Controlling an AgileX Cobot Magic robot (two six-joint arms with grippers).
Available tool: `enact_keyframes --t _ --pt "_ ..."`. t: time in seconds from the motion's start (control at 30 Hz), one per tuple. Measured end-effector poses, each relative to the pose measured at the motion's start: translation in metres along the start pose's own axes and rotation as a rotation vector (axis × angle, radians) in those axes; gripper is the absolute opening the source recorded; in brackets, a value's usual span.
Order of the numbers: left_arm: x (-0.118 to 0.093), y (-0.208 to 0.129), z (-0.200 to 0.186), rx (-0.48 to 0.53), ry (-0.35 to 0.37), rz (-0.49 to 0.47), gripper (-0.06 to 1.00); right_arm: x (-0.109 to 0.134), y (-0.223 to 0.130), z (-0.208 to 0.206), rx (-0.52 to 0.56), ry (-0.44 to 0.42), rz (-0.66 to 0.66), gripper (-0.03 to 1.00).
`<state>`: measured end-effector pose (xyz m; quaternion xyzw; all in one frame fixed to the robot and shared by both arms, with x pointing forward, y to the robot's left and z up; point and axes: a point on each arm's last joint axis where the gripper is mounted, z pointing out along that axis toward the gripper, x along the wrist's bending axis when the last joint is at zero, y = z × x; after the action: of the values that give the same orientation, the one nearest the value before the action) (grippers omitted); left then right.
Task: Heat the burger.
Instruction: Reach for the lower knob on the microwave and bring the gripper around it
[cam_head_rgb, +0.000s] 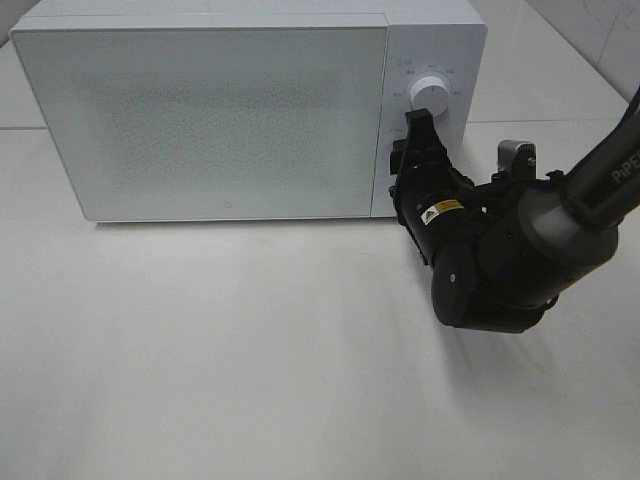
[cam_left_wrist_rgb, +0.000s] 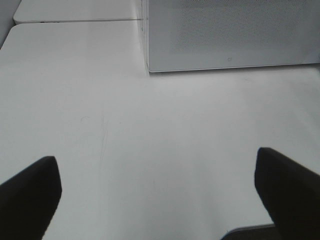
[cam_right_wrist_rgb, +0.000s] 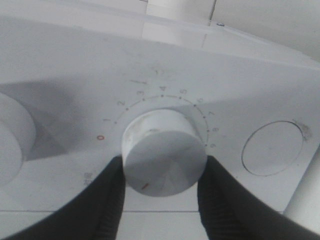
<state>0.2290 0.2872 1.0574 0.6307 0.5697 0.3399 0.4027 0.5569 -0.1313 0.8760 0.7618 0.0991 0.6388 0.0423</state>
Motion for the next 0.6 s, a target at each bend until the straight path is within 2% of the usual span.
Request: enact_keyframes --t 0.23,0.6 --pt "0.0 0.0 0.0 0.0 0.0 0.0 0.99 0.0018 -0.0008 -0.0003 -0.001 -0.004 0.011 0.44" --pt "0.0 0.0 0.0 0.0 0.0 0.0 0.99 0.009 -0.0033 -0.0018 0.017 -0.007 0.028 0.51"
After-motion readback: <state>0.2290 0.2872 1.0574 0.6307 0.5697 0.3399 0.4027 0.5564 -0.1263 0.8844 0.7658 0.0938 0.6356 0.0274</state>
